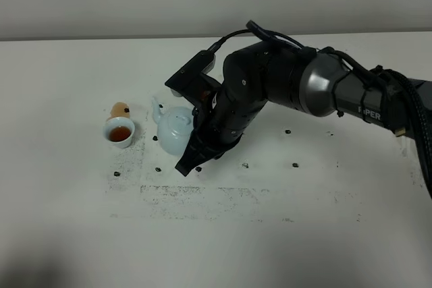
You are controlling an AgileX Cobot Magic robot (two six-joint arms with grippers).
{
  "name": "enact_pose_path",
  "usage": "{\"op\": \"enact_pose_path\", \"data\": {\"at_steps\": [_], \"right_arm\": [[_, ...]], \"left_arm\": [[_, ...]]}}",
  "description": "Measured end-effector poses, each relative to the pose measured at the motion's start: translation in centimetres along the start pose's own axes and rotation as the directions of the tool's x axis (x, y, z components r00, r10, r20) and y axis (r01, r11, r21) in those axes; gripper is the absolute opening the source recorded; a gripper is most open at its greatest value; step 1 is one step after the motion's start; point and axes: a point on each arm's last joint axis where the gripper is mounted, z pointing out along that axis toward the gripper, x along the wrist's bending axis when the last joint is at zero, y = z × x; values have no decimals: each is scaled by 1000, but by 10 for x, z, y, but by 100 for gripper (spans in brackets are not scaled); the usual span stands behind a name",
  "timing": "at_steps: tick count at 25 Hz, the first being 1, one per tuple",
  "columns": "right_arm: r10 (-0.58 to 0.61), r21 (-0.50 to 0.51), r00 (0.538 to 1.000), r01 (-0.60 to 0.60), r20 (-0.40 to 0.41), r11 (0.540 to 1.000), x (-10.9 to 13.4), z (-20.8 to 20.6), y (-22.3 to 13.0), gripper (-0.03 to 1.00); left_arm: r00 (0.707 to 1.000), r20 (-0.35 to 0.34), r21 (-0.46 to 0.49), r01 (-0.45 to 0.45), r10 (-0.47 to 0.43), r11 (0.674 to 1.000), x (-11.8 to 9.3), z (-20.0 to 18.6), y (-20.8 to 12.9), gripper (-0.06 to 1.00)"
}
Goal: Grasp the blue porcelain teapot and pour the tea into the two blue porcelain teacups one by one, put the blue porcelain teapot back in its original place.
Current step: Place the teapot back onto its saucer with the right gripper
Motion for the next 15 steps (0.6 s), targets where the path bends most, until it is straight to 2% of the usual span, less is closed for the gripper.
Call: {"op": "enact_pose_path", "data": {"at_steps": [7,15], "right_arm": [[10,-82,1000,-10,-2,997,11,14,4,9],[19,-41,1000,-20,-16,999,13,38,-3,9]], "left_arm": [[1000,0,0,0,0,1000,0,0,0,66],[1000,0,0,0,0,1000,0,0,0,66]]}}
